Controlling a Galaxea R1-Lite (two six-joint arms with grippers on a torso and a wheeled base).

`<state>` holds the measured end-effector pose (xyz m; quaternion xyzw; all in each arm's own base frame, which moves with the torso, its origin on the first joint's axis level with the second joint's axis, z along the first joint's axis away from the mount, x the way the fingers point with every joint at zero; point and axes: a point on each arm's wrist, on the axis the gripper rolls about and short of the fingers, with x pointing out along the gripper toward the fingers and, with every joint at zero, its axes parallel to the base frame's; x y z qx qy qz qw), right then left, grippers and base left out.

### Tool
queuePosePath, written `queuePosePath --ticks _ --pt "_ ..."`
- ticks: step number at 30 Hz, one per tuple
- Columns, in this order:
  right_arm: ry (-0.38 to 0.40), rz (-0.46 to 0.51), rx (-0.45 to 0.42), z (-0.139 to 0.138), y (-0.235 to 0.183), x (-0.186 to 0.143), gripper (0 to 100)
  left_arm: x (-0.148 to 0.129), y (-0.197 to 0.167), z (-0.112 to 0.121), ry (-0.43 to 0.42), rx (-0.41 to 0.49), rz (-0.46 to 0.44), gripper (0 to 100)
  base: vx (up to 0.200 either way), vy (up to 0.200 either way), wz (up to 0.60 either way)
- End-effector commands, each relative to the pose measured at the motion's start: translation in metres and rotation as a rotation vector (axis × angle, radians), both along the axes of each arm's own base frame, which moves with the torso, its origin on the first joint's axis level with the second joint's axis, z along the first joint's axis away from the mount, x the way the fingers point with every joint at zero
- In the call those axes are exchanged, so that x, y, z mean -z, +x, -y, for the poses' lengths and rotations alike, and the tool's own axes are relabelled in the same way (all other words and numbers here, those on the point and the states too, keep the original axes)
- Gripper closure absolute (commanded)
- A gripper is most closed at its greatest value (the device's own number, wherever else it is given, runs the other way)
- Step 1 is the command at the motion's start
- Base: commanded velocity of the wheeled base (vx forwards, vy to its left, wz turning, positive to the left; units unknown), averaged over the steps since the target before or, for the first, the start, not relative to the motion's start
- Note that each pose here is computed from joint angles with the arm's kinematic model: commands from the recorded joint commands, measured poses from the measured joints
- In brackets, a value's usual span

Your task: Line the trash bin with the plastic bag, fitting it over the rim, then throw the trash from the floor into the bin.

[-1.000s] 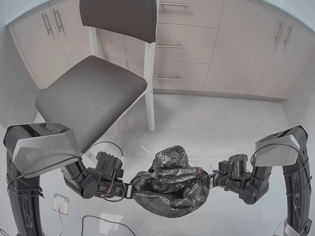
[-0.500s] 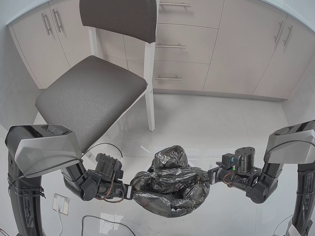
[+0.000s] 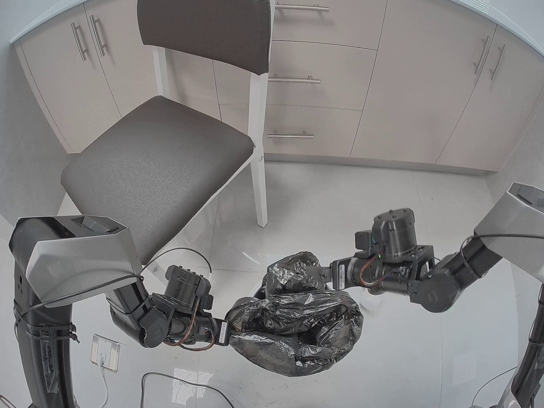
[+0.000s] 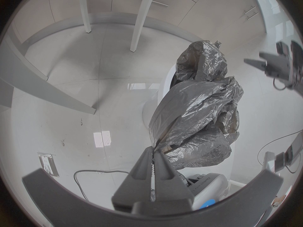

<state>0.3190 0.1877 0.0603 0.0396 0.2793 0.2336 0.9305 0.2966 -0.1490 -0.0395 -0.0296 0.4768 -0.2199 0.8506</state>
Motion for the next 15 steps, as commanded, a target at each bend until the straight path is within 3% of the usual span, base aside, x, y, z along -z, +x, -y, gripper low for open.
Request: queuePosePath --ticks 1,10,11,15 --pt "0.046 -0.011 -0.013 -0.040 0.031 -0.041 0 0.001 -0.001 0.000 0.002 -0.001 -0.005 100 0.000 0.000 0.00" --pt "0.005 -0.026 0.008 -0.068 0.057 -0.035 0 0.007 -0.002 -0.001 -0.010 -0.001 0.025 100 0.000 0.000 0.00" --pt "0.005 -0.016 0.017 -0.072 0.061 -0.033 100 0.007 -0.002 -0.001 -0.009 -0.004 0.032 100 0.000 0.000 0.00" --pt "-0.001 0.009 0.042 -0.083 0.072 -0.025 100 0.007 -0.003 0.000 -0.008 -0.002 0.032 100 0.000 0.000 0.00"
